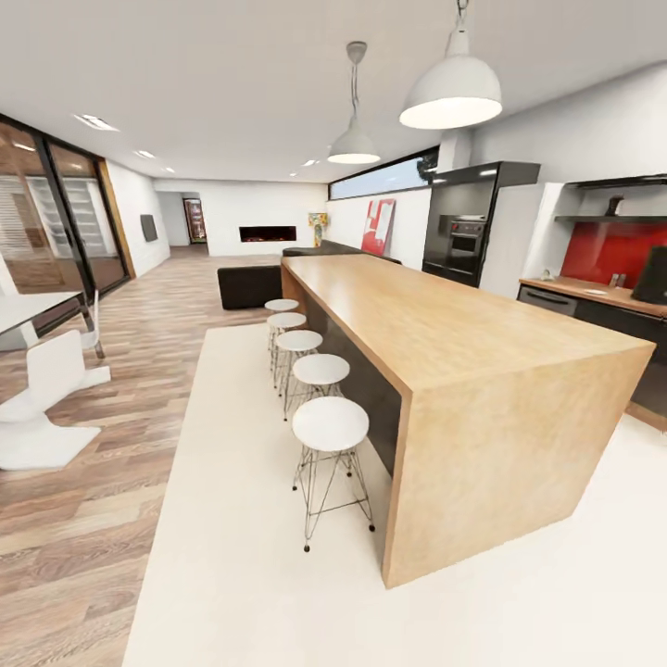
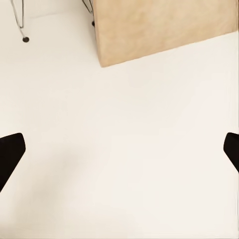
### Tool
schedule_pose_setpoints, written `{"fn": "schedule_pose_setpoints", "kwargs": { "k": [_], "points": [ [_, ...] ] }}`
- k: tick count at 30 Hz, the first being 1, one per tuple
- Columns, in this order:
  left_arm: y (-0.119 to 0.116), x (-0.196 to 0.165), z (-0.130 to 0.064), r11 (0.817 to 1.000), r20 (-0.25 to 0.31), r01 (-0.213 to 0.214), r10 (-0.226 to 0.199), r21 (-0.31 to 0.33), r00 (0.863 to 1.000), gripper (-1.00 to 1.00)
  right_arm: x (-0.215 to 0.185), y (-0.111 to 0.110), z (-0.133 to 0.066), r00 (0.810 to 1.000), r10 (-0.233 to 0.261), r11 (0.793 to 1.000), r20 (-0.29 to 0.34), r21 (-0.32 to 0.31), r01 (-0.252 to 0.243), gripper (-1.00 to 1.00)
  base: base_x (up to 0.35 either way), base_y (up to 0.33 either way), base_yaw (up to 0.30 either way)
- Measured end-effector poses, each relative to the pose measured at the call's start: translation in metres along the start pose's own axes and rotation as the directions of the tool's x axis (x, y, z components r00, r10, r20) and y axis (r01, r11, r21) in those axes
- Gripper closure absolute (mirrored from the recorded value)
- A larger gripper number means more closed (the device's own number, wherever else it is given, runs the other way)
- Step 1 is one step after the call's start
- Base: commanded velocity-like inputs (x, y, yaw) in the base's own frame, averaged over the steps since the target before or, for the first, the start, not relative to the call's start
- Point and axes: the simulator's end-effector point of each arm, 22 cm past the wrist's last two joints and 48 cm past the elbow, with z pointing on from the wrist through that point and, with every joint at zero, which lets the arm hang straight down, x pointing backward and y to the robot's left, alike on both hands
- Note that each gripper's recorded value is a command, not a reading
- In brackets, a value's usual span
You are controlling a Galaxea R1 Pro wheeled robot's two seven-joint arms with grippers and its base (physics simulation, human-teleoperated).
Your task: Set up a coffee station on the kitchen countertop: keep the coffee maker on the countertop, move the bottle of coffee from the kitchen shelf to the counter next to the coffee maker, place a paper coffee filter on top of the coffee maker, put the saucer next to the coffee maker with the coffee cup on the saucer, and place the electric kettle next to the coffee maker.
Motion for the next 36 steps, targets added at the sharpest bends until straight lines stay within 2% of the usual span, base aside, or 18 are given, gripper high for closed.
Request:
{"fn": "schedule_pose_setpoints", "kwargs": {
  "k": [36],
  "points": [
    [0.003,-0.008,-0.031,1.0,-0.001,0.0,0.0,-0.001,1.0,-1.0,-0.011,-0.001,-0.03,1.0,0.0,1.0,-0.002,0.0,0.0,-1.0,0.0,0.0,-0.267]
  ]
}}
